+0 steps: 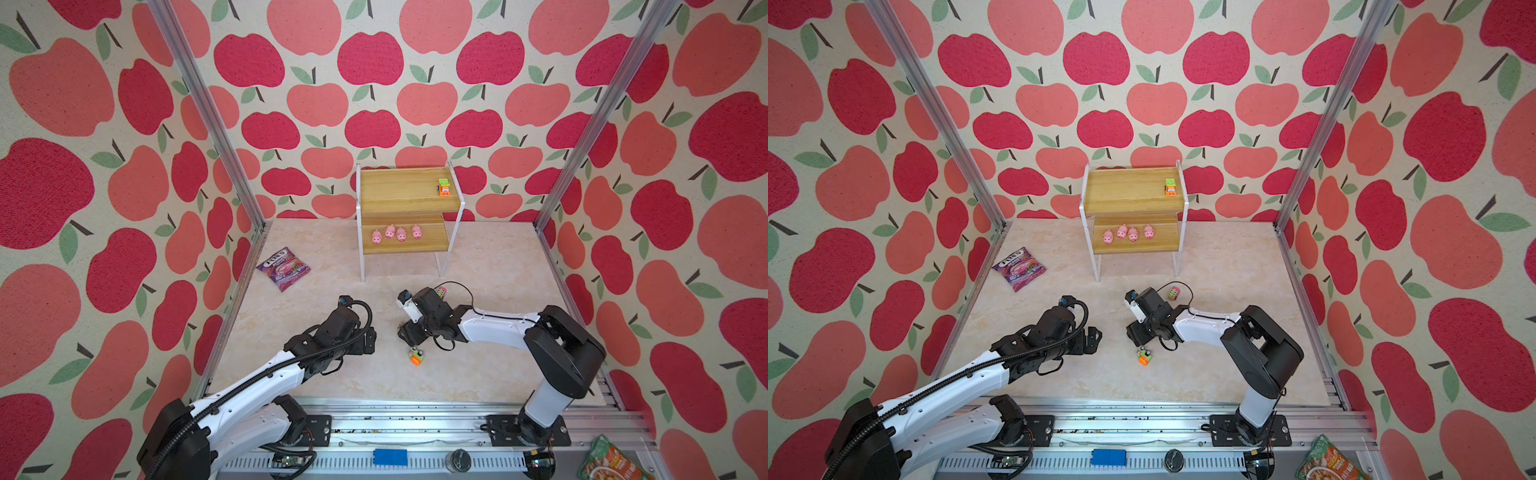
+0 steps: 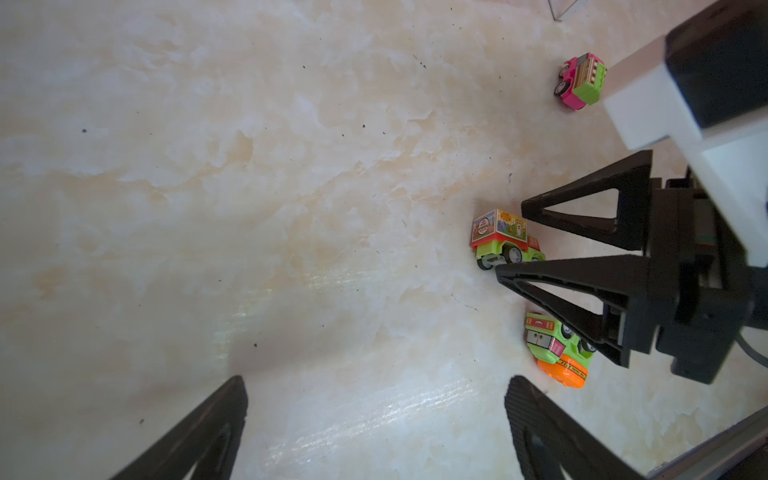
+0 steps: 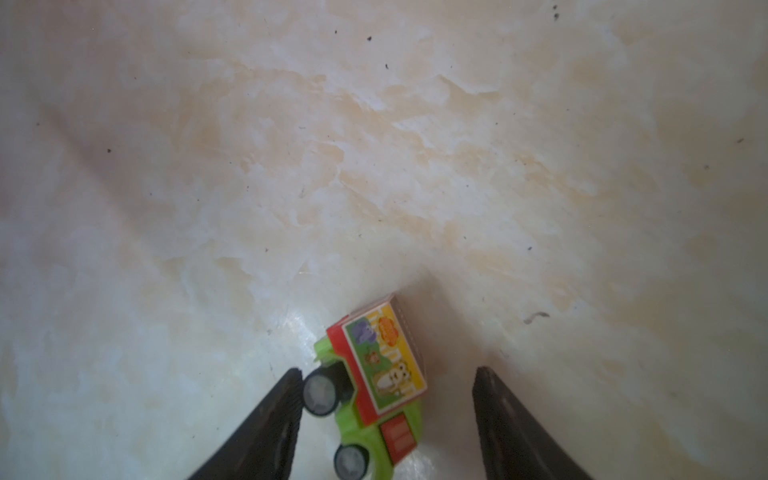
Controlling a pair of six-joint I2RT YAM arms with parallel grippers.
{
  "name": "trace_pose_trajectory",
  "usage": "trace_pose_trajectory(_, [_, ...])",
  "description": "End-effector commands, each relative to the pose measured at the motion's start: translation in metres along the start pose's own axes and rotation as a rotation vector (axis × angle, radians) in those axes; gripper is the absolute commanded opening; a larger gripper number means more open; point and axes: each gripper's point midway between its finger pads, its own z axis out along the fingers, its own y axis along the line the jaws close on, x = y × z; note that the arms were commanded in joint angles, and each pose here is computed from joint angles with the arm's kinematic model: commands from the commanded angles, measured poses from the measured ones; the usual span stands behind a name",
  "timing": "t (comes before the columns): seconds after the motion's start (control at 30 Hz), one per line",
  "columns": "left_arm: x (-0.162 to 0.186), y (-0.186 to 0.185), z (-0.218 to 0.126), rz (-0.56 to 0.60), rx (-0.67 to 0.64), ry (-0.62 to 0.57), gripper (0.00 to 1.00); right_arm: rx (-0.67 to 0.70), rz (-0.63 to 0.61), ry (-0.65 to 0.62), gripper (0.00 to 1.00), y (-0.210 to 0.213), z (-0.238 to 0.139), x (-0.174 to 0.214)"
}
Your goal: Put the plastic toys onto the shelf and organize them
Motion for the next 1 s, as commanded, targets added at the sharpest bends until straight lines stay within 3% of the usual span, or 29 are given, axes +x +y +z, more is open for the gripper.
trace_pose_trajectory(0.0, [-0.011, -0.006, -0.004, 0.011, 0.029, -0.031, 0.99, 0.000, -0.050, -0.023, 0.61, -0.001, 0.005, -0.002])
trace_pose_trajectory(0.27, [-0.014, -0.005, -0.003, 0.006, 0.033, -0.041, 0.99, 0.043, -0.144, -0.037, 0.42, 0.001, 0.008, 0.001])
trace_pose_trajectory(0.4, [-0.014, -0.004, -0.004, 0.005, 0.032, -0.044, 0.99, 0.117, -0.209, -0.035, 0.39, 0.001, 0.006, 0.000])
trace_pose_trajectory(0.7, [-0.017, 0.008, -0.012, -0.016, -0.001, -0.070, 0.99, 0.457, -0.325, 0.016, 0.36, -0.029, -0.004, -0.011])
trace_pose_trajectory(0.97, [-0.030, 0.040, -0.029, -0.114, -0.088, -0.110, 0.99, 0.809, -0.453, 0.118, 0.35, -0.054, -0.016, -0.027])
